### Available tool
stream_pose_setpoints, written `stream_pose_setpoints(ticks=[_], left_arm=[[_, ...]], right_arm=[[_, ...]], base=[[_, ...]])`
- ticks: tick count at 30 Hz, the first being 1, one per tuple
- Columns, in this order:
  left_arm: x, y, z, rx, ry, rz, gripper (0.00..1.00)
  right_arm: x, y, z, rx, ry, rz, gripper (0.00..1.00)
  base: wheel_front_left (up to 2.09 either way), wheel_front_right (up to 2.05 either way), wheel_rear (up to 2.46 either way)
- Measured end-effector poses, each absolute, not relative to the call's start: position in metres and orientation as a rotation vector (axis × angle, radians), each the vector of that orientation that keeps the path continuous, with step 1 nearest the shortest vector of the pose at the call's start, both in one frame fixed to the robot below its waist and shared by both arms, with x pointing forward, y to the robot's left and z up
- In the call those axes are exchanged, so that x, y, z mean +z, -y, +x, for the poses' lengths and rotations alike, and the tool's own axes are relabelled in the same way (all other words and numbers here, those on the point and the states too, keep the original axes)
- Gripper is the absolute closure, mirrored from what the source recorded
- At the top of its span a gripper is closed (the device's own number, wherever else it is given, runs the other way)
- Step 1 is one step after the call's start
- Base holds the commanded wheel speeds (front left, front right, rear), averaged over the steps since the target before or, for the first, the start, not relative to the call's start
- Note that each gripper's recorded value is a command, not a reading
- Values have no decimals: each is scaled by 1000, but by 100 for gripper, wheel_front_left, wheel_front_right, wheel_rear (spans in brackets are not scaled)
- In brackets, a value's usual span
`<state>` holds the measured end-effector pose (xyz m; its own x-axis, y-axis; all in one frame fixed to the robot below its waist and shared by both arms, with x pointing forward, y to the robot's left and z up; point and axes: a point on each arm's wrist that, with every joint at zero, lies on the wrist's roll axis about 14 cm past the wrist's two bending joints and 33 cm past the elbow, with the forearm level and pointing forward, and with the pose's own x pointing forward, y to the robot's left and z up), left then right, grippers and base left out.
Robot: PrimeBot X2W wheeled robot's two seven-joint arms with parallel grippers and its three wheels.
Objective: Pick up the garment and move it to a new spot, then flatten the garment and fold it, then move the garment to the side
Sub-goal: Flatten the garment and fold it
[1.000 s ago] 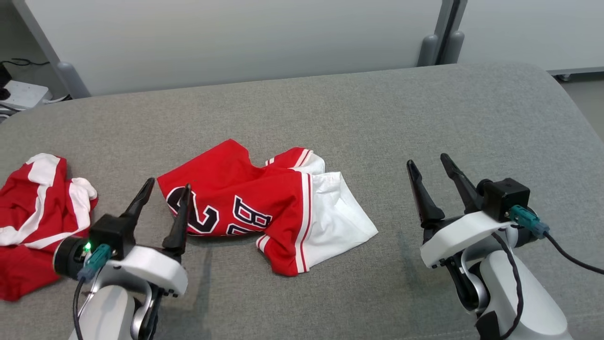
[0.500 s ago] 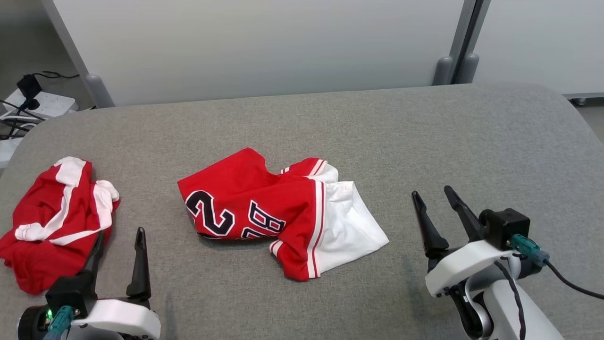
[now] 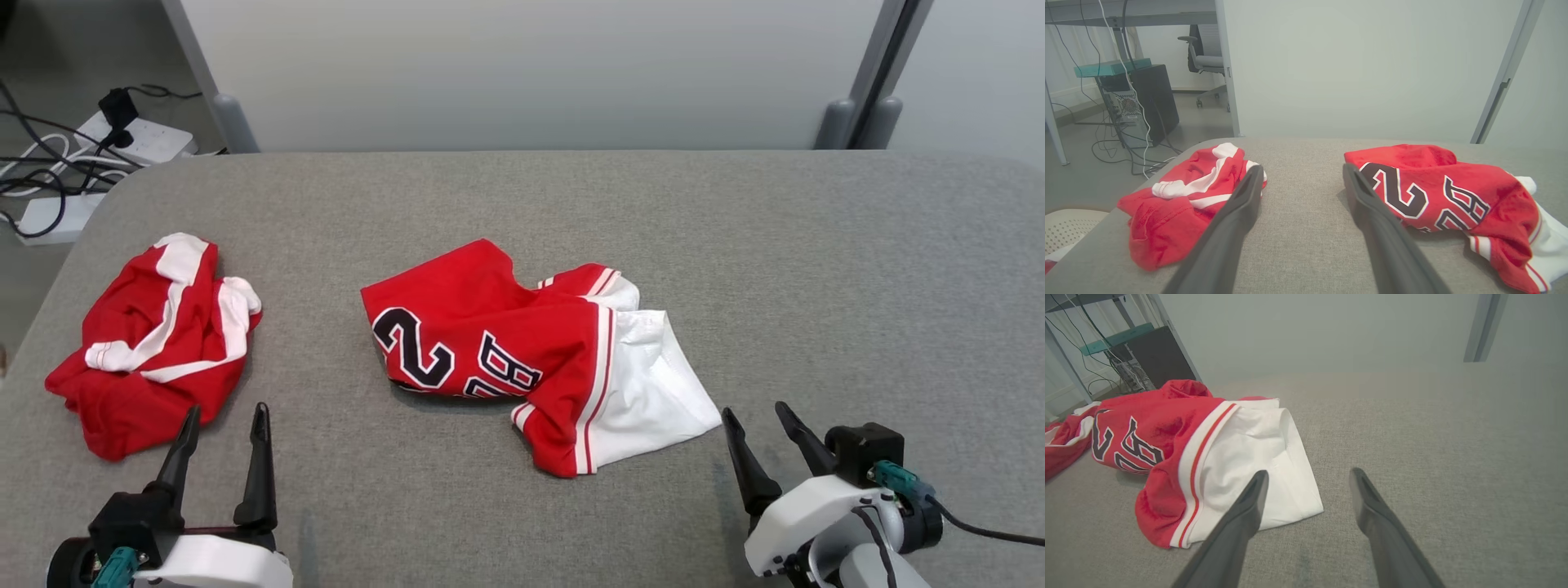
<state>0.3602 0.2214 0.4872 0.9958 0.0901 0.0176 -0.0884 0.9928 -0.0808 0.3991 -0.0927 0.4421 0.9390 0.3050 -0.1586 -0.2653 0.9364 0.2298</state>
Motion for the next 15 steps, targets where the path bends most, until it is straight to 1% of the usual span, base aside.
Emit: stream_pose_setpoints(ticks=[3, 11, 15], left_arm=[[487, -221, 358, 84, 19, -81, 0], [487, -237, 353, 130, 19, -78, 0], [488, -243, 351, 146, 19, -75, 0]], right_arm=[[423, 87, 399, 303, -256, 211, 0], [400, 66, 422, 331, -342, 226, 0], [381, 58, 427, 345, -400, 211, 0]], base=[[0, 0, 0], [0, 0, 0], [0, 0, 0]])
